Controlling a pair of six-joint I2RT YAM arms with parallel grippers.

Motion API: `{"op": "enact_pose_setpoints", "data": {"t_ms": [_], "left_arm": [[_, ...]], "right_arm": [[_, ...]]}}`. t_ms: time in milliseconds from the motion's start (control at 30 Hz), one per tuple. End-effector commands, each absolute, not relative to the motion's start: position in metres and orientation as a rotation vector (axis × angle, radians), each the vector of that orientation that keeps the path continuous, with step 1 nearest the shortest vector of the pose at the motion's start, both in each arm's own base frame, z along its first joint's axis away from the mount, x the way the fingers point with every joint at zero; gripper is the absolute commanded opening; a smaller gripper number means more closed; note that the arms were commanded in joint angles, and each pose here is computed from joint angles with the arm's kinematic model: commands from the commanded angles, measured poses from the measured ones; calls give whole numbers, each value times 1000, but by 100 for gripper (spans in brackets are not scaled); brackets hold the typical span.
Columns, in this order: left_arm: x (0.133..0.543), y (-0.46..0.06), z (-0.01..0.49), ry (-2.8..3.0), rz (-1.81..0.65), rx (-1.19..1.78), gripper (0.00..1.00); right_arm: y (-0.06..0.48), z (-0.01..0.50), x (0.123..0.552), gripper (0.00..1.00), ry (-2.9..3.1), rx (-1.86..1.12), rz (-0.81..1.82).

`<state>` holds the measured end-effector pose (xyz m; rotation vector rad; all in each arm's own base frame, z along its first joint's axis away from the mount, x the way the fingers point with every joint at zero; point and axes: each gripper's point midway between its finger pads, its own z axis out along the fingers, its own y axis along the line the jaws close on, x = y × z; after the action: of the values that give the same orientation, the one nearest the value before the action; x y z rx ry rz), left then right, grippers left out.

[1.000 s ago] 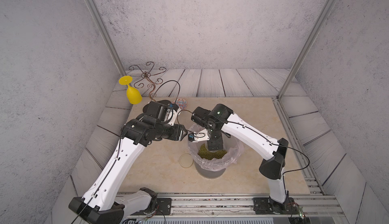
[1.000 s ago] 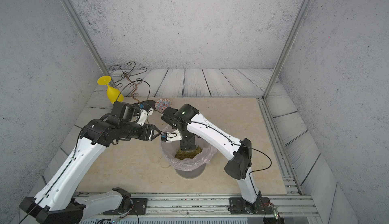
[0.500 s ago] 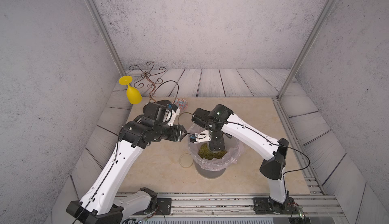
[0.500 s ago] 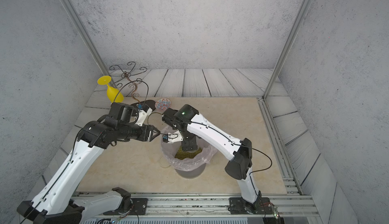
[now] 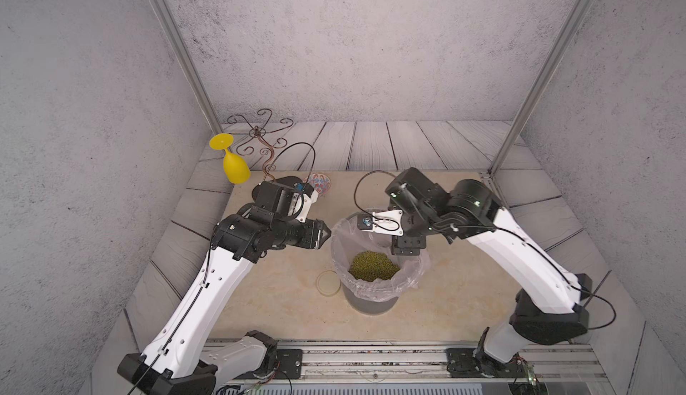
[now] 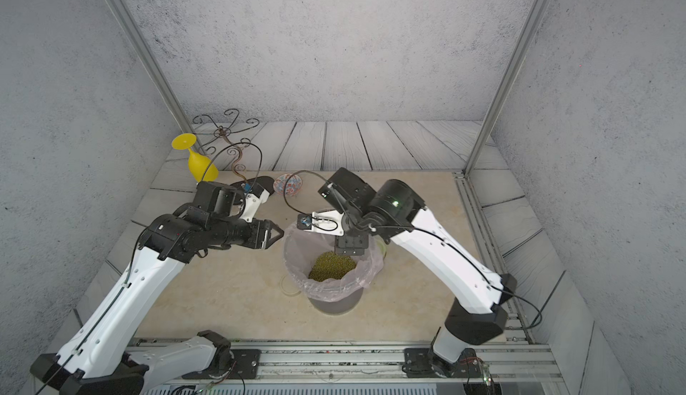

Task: Empty moldy mung beans from jars
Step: Pour the moldy mung beans from the jar into the trash bin.

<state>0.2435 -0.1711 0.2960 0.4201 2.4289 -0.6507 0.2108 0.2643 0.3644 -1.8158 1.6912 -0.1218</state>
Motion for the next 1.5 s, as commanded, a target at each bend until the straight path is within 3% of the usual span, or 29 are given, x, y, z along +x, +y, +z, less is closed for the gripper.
{"op": "enact_pose_setpoints", "data": {"t_ms": [0, 333, 533, 800, 1067, 1167, 1300, 1467], "left_arm": [[243, -172, 296, 2418, -682, 404, 62], [238, -179, 301, 2387, -750, 412, 62], [235, -182, 305, 2370, -786, 430, 63], [231, -182, 297, 2373, -785, 450, 63], [225, -177, 295, 2372, -766, 454, 63], [225, -177, 290, 2374, -767, 452, 63], [228, -178, 285, 2379, -775, 443, 63], [228, -179, 283, 2383, -777, 451, 63]], "right_arm": [[267, 403, 205, 70, 1568, -1663, -23], [262, 408, 190, 72, 1541, -1637, 64], [273, 374, 189, 73, 1659, -1795, 80], [312, 304, 222, 70, 1829, -1977, 0], [368, 296, 228, 67, 1674, -1954, 219], [371, 285, 223, 67, 1634, -2079, 124], [352, 254, 228, 72, 1591, -2293, -223], [332, 247, 233, 74, 1572, -2356, -361]]}}
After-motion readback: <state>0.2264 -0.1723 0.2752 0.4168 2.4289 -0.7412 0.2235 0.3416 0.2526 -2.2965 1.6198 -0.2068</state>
